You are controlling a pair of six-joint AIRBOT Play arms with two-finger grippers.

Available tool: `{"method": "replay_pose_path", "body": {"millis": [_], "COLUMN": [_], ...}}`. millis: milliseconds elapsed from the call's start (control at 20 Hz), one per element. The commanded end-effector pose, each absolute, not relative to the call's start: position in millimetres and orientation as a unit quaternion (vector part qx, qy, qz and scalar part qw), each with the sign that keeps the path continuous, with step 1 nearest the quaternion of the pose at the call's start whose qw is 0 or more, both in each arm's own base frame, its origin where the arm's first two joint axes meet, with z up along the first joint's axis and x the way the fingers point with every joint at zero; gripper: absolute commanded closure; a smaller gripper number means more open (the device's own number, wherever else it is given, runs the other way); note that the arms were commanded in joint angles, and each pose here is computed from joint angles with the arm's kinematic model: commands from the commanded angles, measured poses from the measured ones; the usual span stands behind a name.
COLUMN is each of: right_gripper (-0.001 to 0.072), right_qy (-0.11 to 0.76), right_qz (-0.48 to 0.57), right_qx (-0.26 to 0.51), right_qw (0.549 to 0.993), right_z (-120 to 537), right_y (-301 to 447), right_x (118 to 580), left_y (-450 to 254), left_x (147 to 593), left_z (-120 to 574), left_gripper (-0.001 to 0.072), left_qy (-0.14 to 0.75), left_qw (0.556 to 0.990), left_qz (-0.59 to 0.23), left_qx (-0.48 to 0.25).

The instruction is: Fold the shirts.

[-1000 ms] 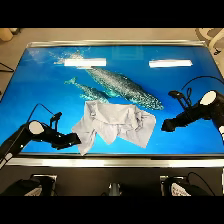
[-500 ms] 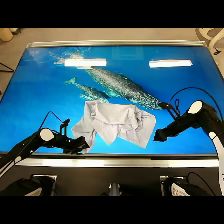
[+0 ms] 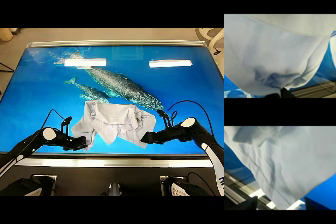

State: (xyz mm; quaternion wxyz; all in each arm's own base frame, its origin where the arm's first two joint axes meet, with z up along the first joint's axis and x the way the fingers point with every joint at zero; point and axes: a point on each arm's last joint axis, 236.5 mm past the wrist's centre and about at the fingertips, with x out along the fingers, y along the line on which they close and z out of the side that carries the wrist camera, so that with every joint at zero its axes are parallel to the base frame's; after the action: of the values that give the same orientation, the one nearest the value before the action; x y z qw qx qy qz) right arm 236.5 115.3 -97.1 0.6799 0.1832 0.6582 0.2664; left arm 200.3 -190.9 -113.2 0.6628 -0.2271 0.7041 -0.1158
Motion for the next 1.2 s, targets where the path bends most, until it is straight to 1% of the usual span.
{"method": "replay_pose_path", "body": {"millis": [0,100,150,200,250,300,350,400,450,550,650,700,800,850,900,950,1000,1050,1100,1150], "right_gripper": [0.0095,0.0129,0.0217,0.023,0.0299,0.0487,0.0645,0.069,0.0691,0.0693,0.0696,0.0696,0.0696,0.0695,0.0695,0.0694,0.0694,0.0694,0.0694,0.0694], "right_qy": [0.648,0.643,0.641,0.638,0.636,0.634,0.631,0.627,0.62,0.592,0.541,0.499,0.378,0.302,0.205,0.102,0.008,-0.073,-0.136,-0.166], "right_qz": [0.225,0.222,0.221,0.219,0.218,0.216,0.215,0.213,0.217,0.26,0.305,0.313,0.302,0.287,0.256,0.212,0.162,0.109,0.058,0.026], "right_qx": [0.218,0.225,0.228,0.231,0.234,0.235,0.238,0.242,0.242,0.208,0.153,0.116,0.029,-0.016,-0.066,-0.112,-0.155,-0.194,-0.21,-0.21], "right_qw": [0.694,0.697,0.699,0.701,0.703,0.704,0.706,0.709,0.714,0.734,0.768,0.8,0.874,0.909,0.942,0.965,0.974,0.972,0.967,0.963], "right_z": [-111.0,-110.9,-110.4,-110.0,-109.6,-109.5,-109.2,-108.3,-106.6,-90.7,-46.6,-10.2,94.6,162.3,245.9,334.7,413.6,480.2,533.4,562.1], "right_y": [114.8,115.7,116.2,116.5,116.8,116.6,116.7,117.3,118.4,121.1,121.5,116.6,101.9,94.3,83.9,71.5,58.5,45.3,32.8,24.4], "right_x": [242.4,245.4,247.2,249.2,250.9,252.4,254.2,257.0,260.3,272.2,298.0,320.3,366.8,382.2,388.7,380.2,357.4,325.2,286.4,256.2], "left_y": [-198.7,-200.7,-202.1,-203.7,-205.5,-207.5,-209.1,-210.4,-211.5,-217.2,-207.0,-192.7,-151.3,-131.6,-111.3,-91.9,-68.8,-46.8,-26.2,-12.5], "left_x": [208.2,214.6,218.2,222.3,227.2,232.4,237.8,242.8,247.0,259.1,285.3,304.1,342.9,356.6,363.7,360.3,344.6,322.1,294.7,269.8], "left_z": [-101.9,-97.2,-93.9,-90.1,-85.6,-80.4,-75.4,-70.9,-66.7,-45.5,-1.5,31.3,118.6,176.3,248.9,320.0,395.4,456.0,507.6,541.6], "left_gripper": [0.068,0.068,0.0679,0.068,0.068,0.068,0.068,0.068,0.068,0.0681,0.0682,0.0682,0.0682,0.0682,0.0682,0.0682,0.0682,0.0682,0.0682,0.0682], "left_qy": [0.696,0.688,0.684,0.679,0.673,0.666,0.659,0.654,0.649,0.626,0.573,0.535,0.443,0.383,0.303,0.224,0.138,0.064,-0.002,-0.047], "left_qw": [0.667,0.674,0.677,0.682,0.687,0.694,0.699,0.704,0.708,0.725,0.776,0.809,0.877,0.908,0.941,0.965,0.984,0.994,0.998,0.998], "left_qz": [-0.133,-0.137,-0.14,-0.145,-0.152,-0.161,-0.166,-0.169,-0.172,-0.203,-0.222,-0.219,-0.18,-0.162,-0.145,-0.128,-0.105,-0.078,-0.049,-0.027], "left_qx": [-0.231,-0.232,-0.232,-0.231,-0.228,-0.224,-0.222,-0.22,-0.22,-0.202,-0.143,-0.105,-0.053,-0.044,-0.046,-0.05,-0.049,-0.044,-0.039,-0.038]}}
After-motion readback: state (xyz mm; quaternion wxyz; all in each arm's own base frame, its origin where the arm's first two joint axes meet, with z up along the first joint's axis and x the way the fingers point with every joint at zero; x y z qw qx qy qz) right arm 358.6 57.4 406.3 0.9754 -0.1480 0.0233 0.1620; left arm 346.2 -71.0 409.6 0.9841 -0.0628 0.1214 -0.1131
